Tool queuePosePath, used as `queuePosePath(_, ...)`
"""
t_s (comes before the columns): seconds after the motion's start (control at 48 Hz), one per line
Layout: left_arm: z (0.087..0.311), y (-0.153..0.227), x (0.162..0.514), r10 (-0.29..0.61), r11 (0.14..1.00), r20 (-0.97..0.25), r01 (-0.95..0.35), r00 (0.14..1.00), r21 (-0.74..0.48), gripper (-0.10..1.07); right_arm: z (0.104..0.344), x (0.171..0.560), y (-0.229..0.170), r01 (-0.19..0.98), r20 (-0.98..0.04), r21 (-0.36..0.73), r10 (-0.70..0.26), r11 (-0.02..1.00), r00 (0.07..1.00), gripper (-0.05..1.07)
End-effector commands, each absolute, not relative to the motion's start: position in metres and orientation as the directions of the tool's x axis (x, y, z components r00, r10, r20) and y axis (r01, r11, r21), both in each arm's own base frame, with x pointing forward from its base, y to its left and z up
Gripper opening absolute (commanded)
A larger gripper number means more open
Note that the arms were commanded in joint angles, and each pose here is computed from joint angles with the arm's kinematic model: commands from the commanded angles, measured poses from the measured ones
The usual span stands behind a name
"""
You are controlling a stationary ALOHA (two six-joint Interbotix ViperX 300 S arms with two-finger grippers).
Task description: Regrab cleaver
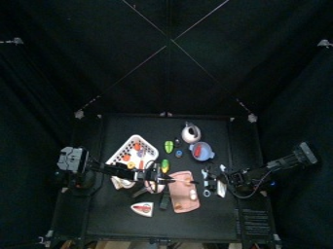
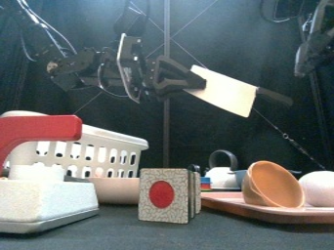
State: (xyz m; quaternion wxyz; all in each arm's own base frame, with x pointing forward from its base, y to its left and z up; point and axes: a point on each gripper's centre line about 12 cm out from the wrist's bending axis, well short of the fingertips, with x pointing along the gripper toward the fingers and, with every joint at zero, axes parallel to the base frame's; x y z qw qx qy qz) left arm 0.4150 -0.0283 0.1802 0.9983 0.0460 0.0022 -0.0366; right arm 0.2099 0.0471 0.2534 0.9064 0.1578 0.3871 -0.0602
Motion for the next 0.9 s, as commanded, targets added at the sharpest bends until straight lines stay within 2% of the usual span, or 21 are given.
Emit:
queuePosePath(0.0, 0.194, -0.031, 0.420, -0.079, 0.993, 0.041, 0.075, 0.996, 0.093, 0.43, 0.255, 0.217, 0.050, 0.209, -0.703, 0.246, 0.026, 0.946, 0.711, 0.81)
queuePosePath(0.312, 0.197, -0.040, 0.423, -0.099, 0.991, 0.052, 0.094, 0.994, 0.093, 0.43, 0.252, 0.230, 0.047, 0.190, -0.684, 0.190, -0.009, 0.963, 0.729, 0.81)
queuePosePath(0.5, 0.199, -0.040, 0.426, -0.099, 0.991, 0.060, 0.093, 0.993, 0.093, 0.43, 0.249, 0.238, 0.047, 0.171, -0.656, 0.207, 0.007, 0.963, 0.755, 0.81)
queuePosePath(0.708, 0.199, -0.040, 0.429, -0.095, 0.992, 0.063, 0.089, 0.993, 0.090, 0.43, 0.239, 0.242, 0.047, 0.176, -0.673, 0.208, 0.010, 0.962, 0.739, 0.79)
queuePosePath(0.875, 0.201, -0.039, 0.430, -0.086, 0.993, 0.075, 0.079, 0.993, 0.082, 0.43, 0.238, 0.242, 0.048, 0.177, -0.677, 0.208, 0.010, 0.962, 0.736, 0.74)
